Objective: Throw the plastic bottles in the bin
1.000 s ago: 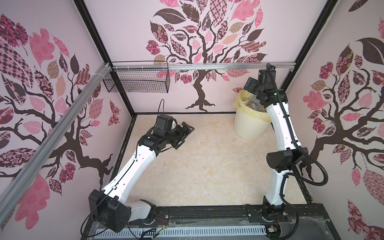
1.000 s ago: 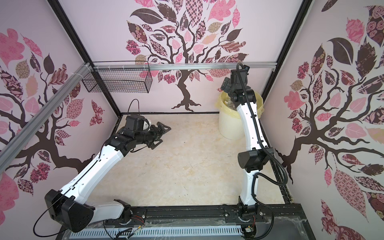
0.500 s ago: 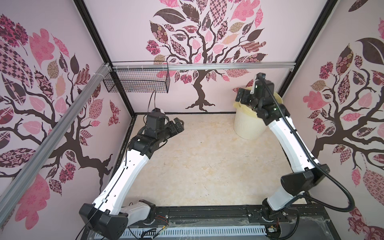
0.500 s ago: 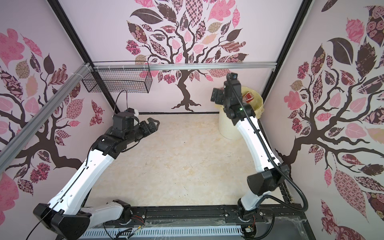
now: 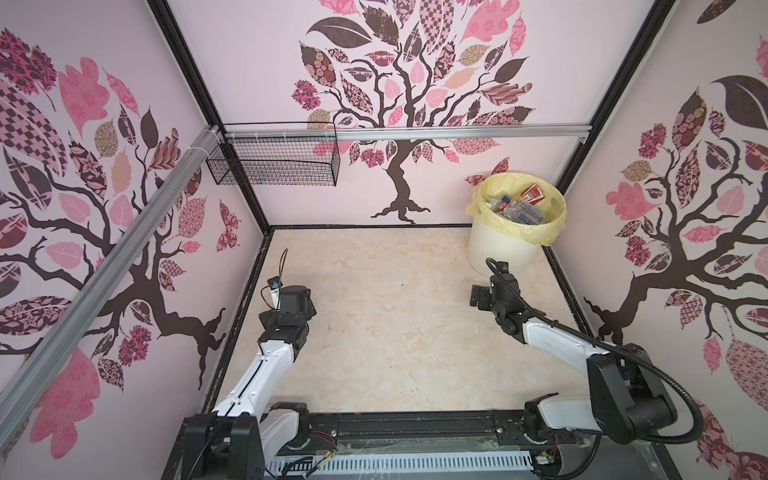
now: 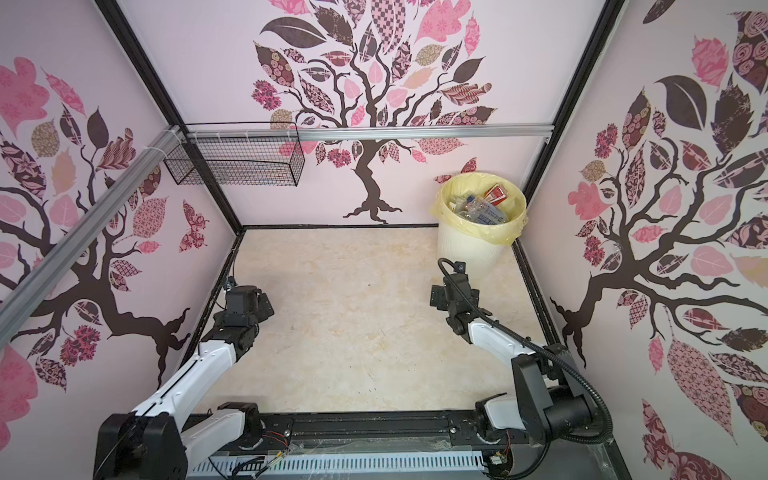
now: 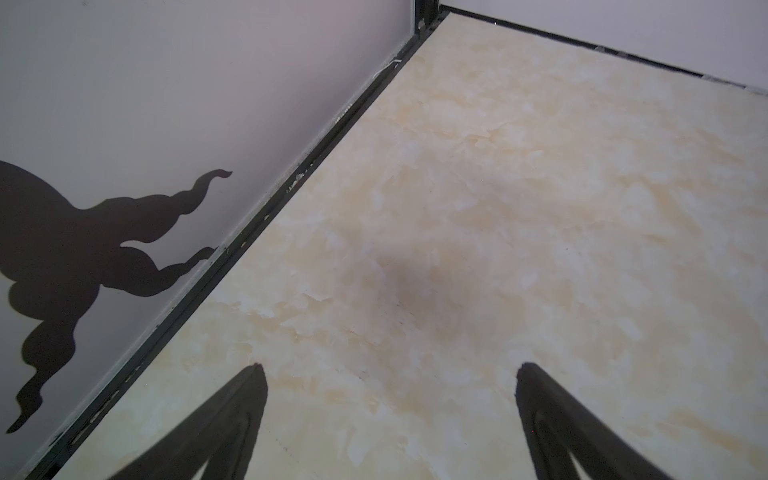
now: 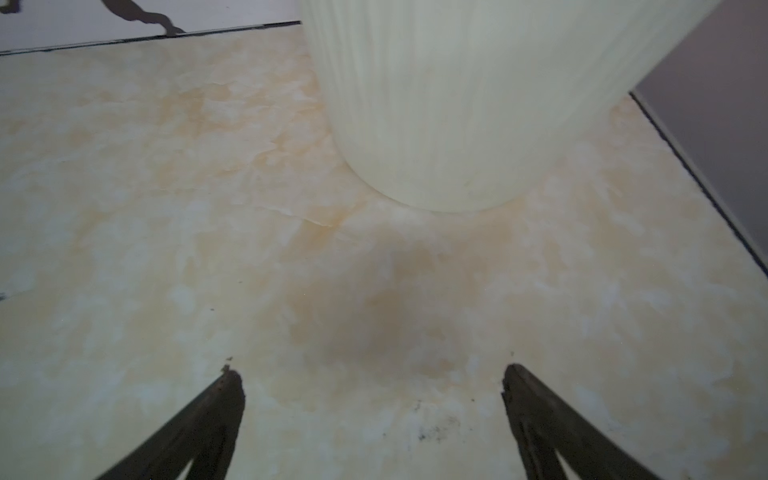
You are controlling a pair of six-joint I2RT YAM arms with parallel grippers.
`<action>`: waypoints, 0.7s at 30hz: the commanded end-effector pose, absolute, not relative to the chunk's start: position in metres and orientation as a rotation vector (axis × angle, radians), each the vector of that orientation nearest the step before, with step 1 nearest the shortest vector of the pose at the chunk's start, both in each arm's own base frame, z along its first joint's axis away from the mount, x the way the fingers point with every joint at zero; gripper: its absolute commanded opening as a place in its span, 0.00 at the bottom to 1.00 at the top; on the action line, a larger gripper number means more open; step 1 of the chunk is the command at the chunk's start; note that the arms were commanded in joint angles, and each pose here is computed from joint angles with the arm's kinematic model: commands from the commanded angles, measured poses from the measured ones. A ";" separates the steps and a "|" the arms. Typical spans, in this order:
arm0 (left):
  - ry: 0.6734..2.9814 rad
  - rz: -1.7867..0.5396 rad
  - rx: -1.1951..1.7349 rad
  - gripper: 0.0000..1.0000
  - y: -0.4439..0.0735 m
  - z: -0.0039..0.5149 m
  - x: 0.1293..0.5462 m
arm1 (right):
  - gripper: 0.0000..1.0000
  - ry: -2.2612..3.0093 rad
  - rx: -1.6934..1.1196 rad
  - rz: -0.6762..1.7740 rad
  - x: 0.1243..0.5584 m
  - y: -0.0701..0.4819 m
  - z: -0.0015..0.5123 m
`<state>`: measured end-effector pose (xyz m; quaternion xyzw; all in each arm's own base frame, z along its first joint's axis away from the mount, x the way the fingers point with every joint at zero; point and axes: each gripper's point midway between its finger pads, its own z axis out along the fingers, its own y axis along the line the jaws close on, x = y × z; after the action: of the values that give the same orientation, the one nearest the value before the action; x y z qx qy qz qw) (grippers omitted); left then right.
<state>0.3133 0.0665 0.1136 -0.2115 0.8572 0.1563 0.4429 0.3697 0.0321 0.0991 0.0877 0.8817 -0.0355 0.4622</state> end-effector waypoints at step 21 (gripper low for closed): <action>1.829 0.162 -0.241 0.97 0.043 0.103 0.392 | 1.00 1.694 0.295 -0.137 0.376 -0.026 0.118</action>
<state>0.3854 0.0495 0.0858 -0.1191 0.8125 0.0865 0.5640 0.3708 -0.0249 0.0945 0.1181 0.7883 -0.0879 0.5974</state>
